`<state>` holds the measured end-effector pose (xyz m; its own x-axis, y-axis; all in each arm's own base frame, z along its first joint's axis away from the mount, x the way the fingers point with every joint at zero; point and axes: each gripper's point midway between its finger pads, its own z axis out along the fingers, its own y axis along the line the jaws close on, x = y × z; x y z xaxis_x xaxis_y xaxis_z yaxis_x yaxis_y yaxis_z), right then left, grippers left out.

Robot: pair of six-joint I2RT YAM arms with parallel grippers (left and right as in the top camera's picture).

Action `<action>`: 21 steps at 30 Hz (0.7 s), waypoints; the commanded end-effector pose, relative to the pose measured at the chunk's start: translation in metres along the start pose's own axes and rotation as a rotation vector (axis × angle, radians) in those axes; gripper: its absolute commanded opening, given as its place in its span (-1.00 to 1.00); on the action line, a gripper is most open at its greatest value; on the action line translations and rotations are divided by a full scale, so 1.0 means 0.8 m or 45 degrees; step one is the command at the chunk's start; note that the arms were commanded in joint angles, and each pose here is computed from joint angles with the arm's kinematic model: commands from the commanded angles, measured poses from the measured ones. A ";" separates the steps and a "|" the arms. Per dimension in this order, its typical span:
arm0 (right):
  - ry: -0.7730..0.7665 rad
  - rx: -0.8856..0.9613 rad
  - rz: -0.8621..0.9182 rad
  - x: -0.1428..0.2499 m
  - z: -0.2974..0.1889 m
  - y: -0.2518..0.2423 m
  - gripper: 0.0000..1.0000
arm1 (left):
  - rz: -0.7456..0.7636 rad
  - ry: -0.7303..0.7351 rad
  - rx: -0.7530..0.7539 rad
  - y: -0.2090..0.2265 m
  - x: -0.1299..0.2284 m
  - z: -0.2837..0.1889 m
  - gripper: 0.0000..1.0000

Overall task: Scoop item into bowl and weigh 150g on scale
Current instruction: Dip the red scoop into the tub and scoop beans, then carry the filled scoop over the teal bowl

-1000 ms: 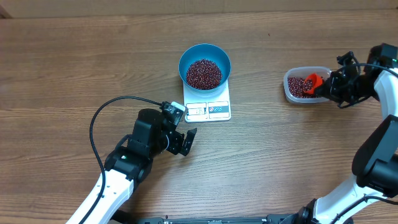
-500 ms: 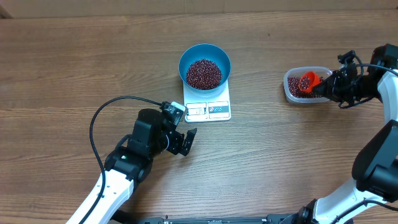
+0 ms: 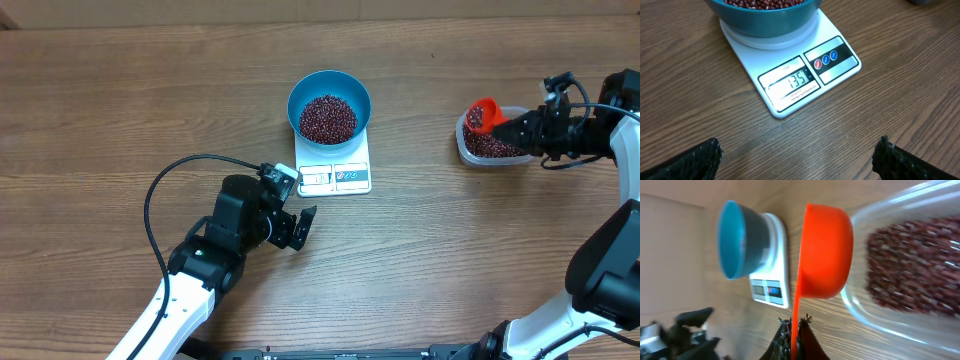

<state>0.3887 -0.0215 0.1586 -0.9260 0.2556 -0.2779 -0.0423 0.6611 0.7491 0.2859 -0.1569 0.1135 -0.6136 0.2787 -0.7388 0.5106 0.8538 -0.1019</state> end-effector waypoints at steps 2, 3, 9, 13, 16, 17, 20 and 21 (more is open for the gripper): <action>-0.049 -0.183 -0.145 -0.014 0.000 0.064 -0.92 | -0.005 -0.004 0.020 -0.005 -0.002 0.001 0.99; -0.038 -0.205 -0.161 -0.013 0.006 0.072 -0.93 | -0.005 -0.004 0.020 -0.005 -0.002 0.001 0.99; 0.023 -0.260 -0.208 -0.014 0.052 0.118 -0.93 | -0.005 -0.003 0.020 -0.005 -0.002 0.001 0.99; 0.044 -0.305 -0.254 -0.016 0.085 0.156 -0.92 | -0.005 -0.003 0.020 -0.005 -0.002 0.001 0.99; 0.054 -0.343 -0.300 -0.016 0.107 0.186 -0.93 | -0.005 -0.003 0.020 -0.005 -0.002 0.001 0.99; 0.058 -0.352 -0.320 -0.014 0.114 0.195 -0.93 | -0.005 -0.003 0.020 -0.005 -0.002 0.001 0.99; 0.060 -0.320 -0.351 -0.011 0.138 0.214 -0.93 | -0.005 -0.003 0.019 -0.005 -0.002 0.001 0.99; 0.062 -0.306 -0.360 -0.009 0.146 0.219 -0.93 | -0.005 -0.003 0.019 -0.005 -0.002 0.001 0.99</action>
<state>0.4307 0.1593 0.1997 -0.8857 0.0292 -0.4633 -0.3884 0.5000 0.7740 0.2858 -0.1569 0.1134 -0.6138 0.2789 -0.7385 0.5105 0.8538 -0.1020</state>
